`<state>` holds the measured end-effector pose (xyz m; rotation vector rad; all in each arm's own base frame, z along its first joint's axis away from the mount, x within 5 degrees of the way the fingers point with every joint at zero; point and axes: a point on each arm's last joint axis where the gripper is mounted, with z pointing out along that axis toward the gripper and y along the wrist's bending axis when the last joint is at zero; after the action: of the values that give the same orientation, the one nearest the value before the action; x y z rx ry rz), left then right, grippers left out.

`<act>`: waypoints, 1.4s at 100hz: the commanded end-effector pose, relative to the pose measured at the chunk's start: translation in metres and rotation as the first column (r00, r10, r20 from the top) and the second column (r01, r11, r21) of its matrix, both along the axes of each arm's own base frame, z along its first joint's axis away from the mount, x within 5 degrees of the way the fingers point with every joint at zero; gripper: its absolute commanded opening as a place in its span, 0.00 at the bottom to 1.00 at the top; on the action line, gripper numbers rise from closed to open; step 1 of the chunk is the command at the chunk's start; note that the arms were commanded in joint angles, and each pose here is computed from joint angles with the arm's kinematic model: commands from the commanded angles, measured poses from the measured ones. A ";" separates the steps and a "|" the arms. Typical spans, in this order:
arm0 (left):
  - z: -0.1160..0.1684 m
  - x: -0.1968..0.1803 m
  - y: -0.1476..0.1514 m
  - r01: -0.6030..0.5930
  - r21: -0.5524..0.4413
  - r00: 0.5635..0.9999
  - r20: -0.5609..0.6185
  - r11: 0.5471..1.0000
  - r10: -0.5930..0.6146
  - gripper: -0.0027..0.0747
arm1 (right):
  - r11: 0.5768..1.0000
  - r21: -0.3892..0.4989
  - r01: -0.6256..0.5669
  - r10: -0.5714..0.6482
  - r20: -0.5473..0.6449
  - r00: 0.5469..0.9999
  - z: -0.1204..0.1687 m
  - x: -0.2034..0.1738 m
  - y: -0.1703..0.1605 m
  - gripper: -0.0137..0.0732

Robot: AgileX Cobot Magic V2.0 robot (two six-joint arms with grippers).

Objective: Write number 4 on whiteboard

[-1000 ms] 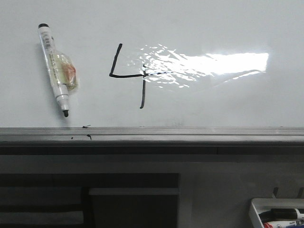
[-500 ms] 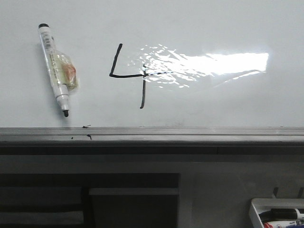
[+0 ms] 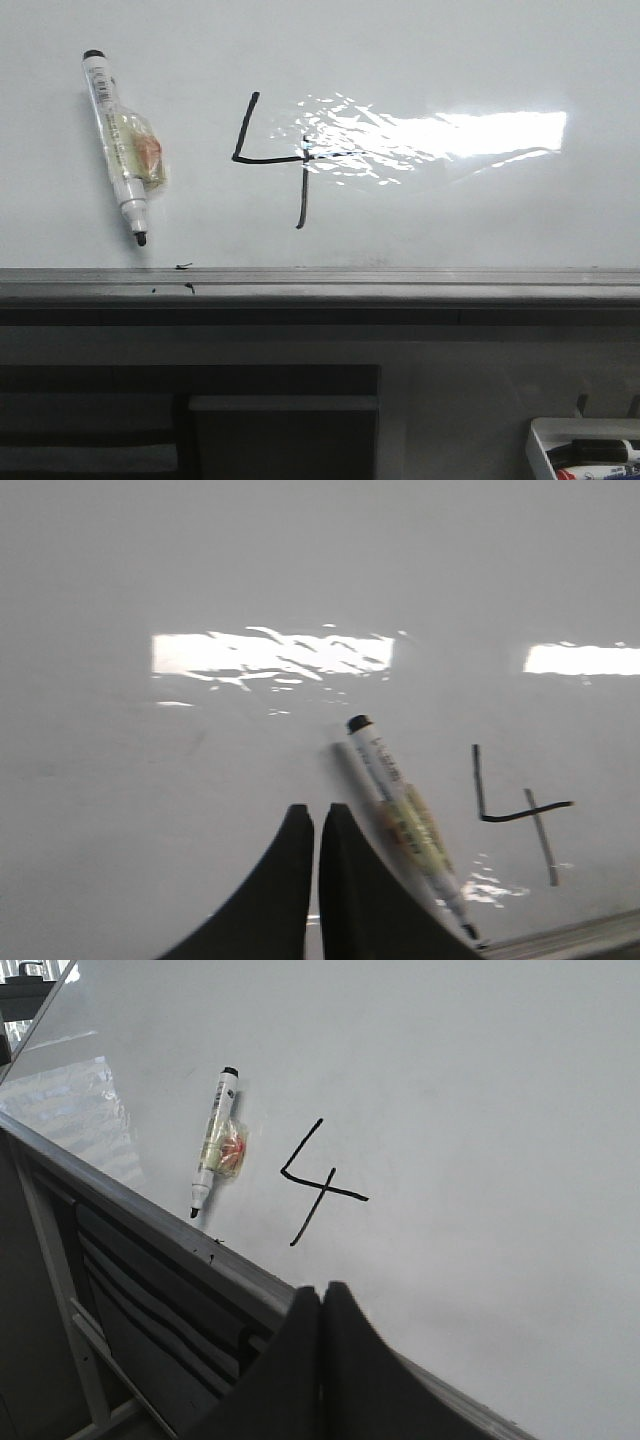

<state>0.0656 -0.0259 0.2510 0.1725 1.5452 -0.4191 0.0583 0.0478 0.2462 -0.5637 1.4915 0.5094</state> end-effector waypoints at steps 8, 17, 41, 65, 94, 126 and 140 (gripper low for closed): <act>0.006 -0.007 0.012 -0.142 0.017 0.989 0.052 0.990 0.141 0.01 | 0.999 0.049 0.005 -0.009 0.087 0.996 0.015 0.000 0.000 0.09; -0.002 -0.011 0.017 -0.212 0.011 0.975 0.068 0.977 0.210 0.01 | 0.999 0.049 0.005 -0.009 0.087 0.996 0.015 0.000 0.000 0.09; -0.038 -0.010 0.023 -0.315 0.095 0.949 0.052 0.944 0.311 0.01 | 0.999 0.049 0.005 -0.009 0.087 0.996 0.015 0.000 0.000 0.09; -0.059 -0.011 0.024 -0.335 0.104 0.937 -0.070 0.936 0.343 0.01 | 0.999 0.049 0.005 -0.009 0.087 0.996 0.015 0.000 0.000 0.09; -0.068 -0.012 0.024 -0.324 0.138 0.926 -0.157 0.936 0.344 0.01 | 0.999 0.049 0.005 -0.009 0.087 0.996 0.015 0.000 0.000 0.09; -0.068 -0.012 0.024 -0.324 0.138 0.926 -0.159 0.936 0.344 0.01 | 0.999 0.049 0.005 -0.009 0.087 0.996 0.015 0.000 0.000 0.09; -0.068 -0.012 0.024 -0.324 0.138 0.926 -0.159 0.936 0.344 0.01 | 0.999 0.049 0.005 -0.009 0.087 0.996 0.015 0.000 0.000 0.09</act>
<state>0.0535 -0.0016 0.1819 -0.0372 1.8133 -0.0709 0.0583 0.0478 0.2462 -0.5637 1.4915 0.5094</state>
